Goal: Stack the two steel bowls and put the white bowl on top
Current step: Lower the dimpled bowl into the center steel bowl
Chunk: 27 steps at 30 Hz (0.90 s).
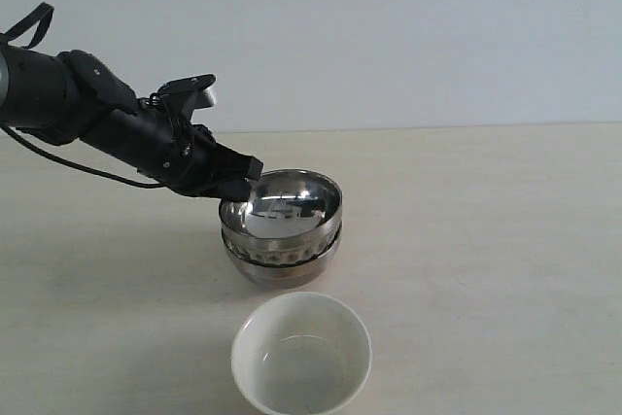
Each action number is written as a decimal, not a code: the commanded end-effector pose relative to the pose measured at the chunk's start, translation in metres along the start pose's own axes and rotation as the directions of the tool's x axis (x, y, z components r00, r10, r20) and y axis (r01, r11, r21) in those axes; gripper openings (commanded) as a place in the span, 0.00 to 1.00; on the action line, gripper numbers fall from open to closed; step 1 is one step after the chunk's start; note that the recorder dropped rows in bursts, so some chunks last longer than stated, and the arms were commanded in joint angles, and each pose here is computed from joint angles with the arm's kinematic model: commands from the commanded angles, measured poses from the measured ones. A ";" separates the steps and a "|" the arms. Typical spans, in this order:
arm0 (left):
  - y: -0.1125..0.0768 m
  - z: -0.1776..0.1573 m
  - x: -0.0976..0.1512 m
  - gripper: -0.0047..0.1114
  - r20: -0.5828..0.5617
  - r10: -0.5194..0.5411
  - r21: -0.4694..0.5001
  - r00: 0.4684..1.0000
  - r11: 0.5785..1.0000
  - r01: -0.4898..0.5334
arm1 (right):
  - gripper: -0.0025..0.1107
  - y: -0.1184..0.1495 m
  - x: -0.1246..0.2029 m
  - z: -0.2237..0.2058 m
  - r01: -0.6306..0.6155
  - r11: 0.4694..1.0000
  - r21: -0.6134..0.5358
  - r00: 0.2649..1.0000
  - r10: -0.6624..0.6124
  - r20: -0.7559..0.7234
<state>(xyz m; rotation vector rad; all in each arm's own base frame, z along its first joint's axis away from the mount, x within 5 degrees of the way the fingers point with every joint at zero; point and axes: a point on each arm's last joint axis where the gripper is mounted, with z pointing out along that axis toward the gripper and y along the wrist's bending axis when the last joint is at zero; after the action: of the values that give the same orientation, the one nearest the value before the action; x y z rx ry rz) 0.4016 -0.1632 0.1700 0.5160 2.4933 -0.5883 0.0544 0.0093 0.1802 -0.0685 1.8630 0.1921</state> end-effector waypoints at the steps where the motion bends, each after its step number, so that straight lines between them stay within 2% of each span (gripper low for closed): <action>1: -0.002 0.000 0.000 0.07 0.007 -0.007 0.005 1.000 1.000 0.007 | 0.02 0.000 -0.001 0.000 0.003 1.000 0.007 1.000 -0.003 0.008; 27: -0.002 0.000 0.000 0.07 0.006 0.008 0.006 1.000 1.000 -0.009 | 0.02 0.000 -0.001 0.000 0.003 1.000 0.007 1.000 -0.003 0.009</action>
<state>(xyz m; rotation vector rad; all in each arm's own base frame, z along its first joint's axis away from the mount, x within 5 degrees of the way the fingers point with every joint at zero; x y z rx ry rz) 0.4016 -0.1632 0.1701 0.5255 2.4896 -0.5863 0.0544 0.0093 0.1802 -0.0685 1.8630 0.1921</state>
